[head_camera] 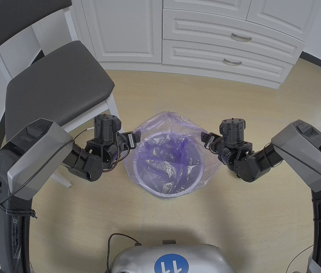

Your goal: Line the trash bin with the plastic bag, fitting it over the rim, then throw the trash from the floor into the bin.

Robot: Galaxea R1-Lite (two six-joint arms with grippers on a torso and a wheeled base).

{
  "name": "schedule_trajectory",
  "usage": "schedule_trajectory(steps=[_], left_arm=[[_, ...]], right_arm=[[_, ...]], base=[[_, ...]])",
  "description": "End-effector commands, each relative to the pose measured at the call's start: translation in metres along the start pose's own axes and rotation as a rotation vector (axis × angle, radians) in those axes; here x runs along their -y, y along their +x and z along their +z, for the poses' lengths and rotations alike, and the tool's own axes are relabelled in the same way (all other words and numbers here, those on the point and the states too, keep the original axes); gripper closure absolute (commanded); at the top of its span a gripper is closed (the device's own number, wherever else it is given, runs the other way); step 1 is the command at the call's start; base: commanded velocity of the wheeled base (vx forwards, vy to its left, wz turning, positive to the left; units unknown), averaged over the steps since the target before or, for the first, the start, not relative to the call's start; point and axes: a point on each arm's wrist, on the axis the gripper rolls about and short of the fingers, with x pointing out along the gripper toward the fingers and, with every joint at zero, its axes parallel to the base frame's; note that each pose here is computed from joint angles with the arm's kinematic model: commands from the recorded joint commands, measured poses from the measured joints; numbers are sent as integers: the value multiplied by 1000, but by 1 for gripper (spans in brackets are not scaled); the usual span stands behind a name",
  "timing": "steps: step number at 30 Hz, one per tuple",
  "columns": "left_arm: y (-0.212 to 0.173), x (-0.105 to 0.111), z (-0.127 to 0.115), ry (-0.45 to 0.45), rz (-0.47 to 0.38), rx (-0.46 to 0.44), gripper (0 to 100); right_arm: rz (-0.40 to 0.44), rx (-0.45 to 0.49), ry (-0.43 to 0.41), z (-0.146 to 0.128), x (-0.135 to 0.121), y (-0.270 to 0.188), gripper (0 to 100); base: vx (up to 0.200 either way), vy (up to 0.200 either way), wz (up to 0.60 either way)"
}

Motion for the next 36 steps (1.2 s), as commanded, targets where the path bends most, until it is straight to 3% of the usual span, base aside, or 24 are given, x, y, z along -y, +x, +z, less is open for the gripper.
schedule_trajectory(steps=[1,20,36], left_arm=[[4,-2,-5,0,5,-7,0],[35,-17,-12,-16,81,42,0],[44,-23,-30,-6,103,-6,0]], right_arm=[[9,21,13,-9,2,8,0],[49,125,78,-23,3,34,0],[27,116,84,-41,13,52,0]], base=[[0,0,0],[0,0,0],[0,0,0]])
